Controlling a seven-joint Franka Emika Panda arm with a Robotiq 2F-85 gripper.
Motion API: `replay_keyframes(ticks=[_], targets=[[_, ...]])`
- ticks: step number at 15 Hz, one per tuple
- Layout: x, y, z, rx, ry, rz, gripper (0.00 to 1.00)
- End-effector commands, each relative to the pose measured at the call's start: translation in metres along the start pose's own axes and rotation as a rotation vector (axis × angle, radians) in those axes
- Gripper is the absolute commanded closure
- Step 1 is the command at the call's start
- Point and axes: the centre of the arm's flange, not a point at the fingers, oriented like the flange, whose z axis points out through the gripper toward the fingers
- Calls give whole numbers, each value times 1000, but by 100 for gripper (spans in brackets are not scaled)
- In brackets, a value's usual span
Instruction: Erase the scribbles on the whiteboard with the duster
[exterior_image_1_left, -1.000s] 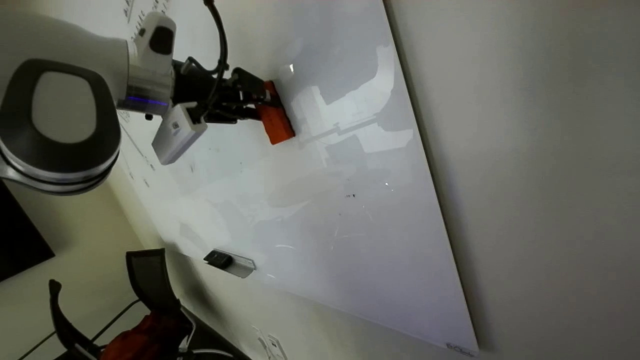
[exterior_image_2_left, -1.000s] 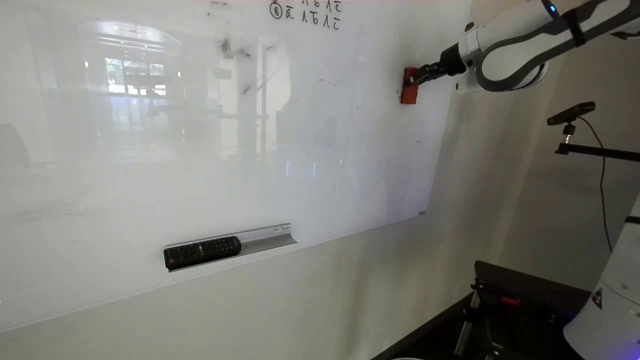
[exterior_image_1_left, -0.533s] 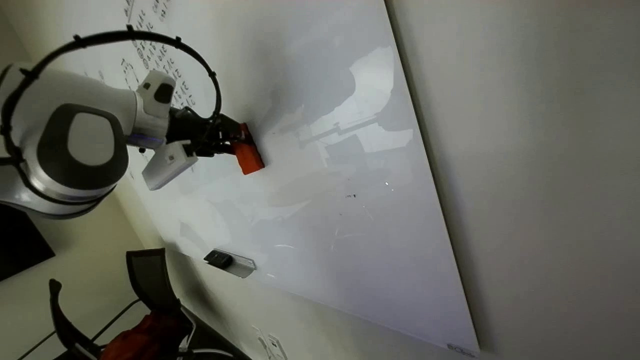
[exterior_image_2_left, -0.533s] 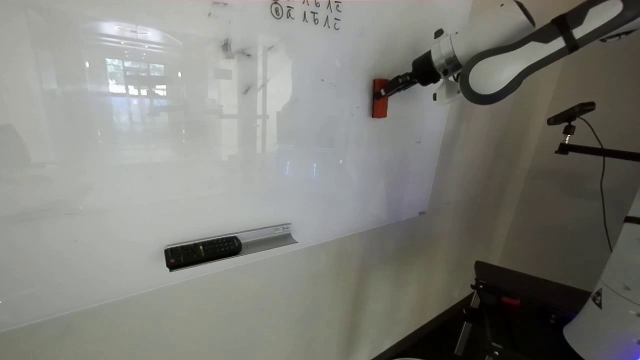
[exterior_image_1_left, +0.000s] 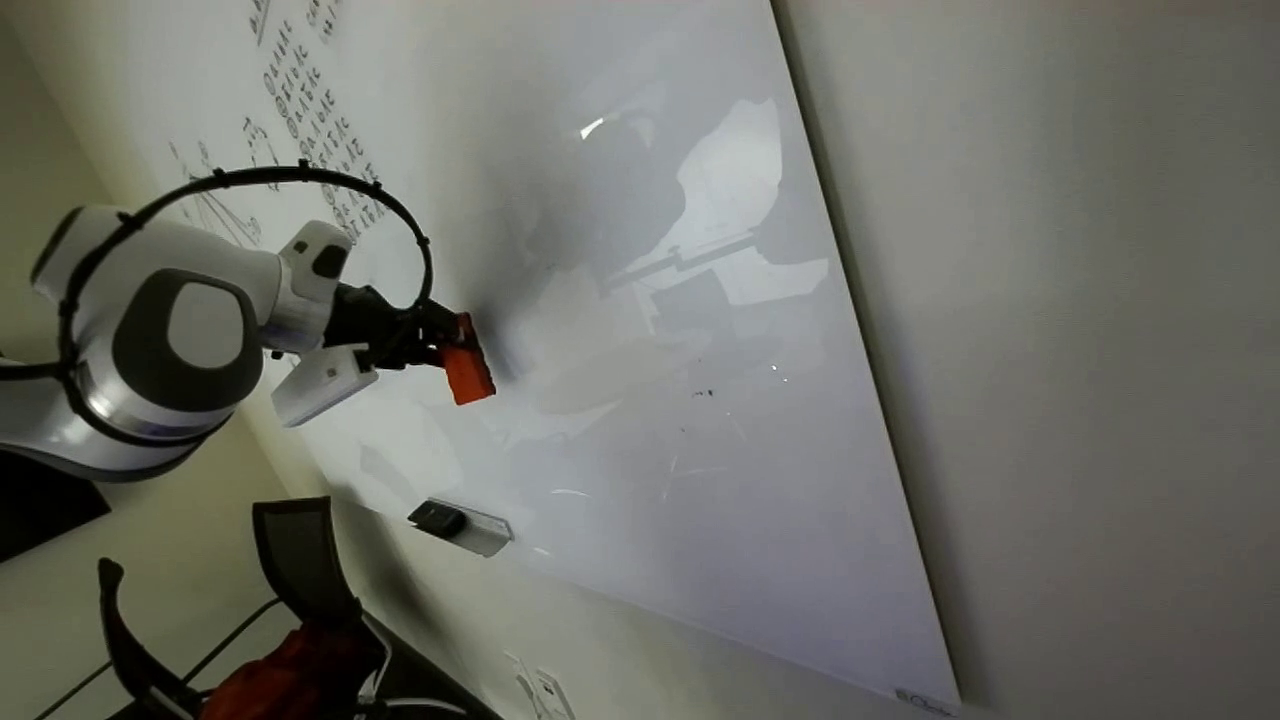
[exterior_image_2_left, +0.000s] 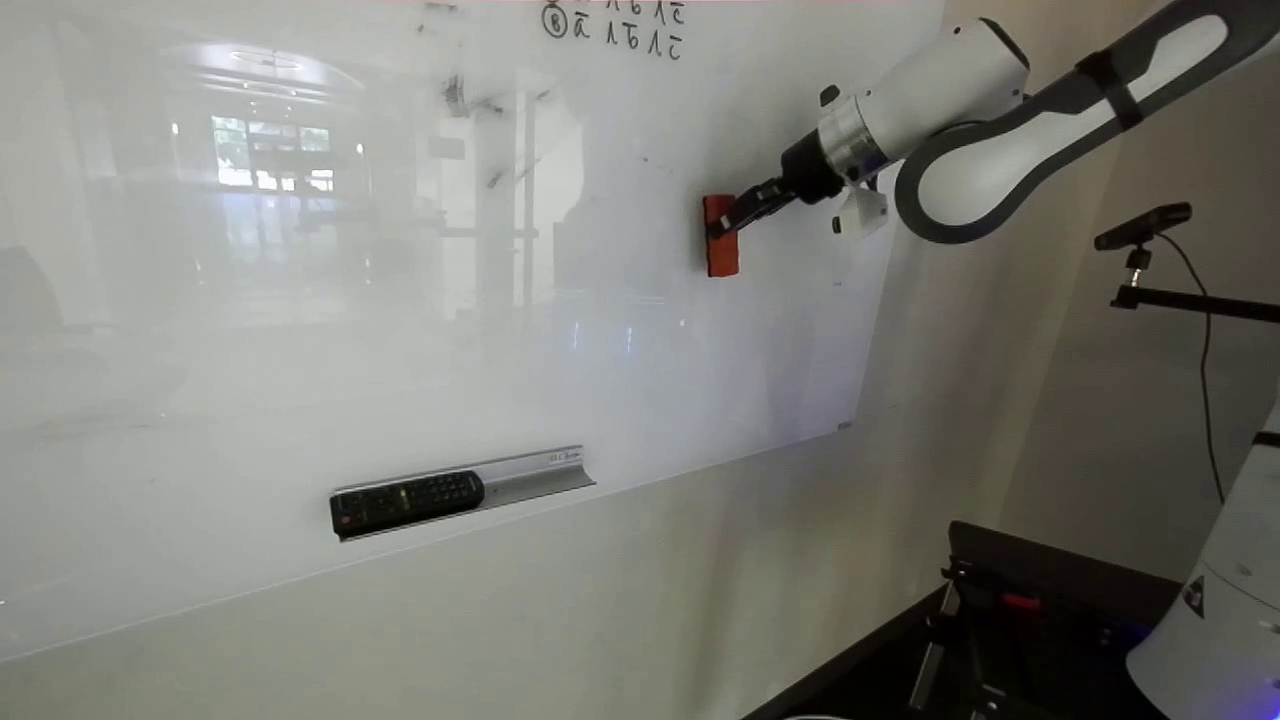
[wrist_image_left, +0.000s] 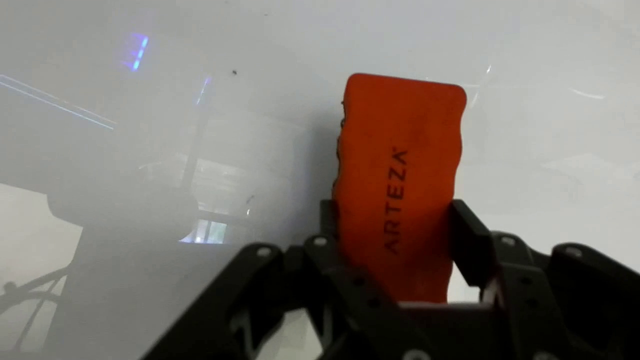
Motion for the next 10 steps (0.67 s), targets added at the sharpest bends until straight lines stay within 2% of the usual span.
replay_keyframes(ticks=[1, 4, 5, 10], targets=[[0, -1, 0, -1, -2, 1, 45], [0, 1, 0, -6, -3, 3, 45], [0, 2, 0, -7, -3, 4, 70], [-10, -39, 36, -30, -77, 113, 70]])
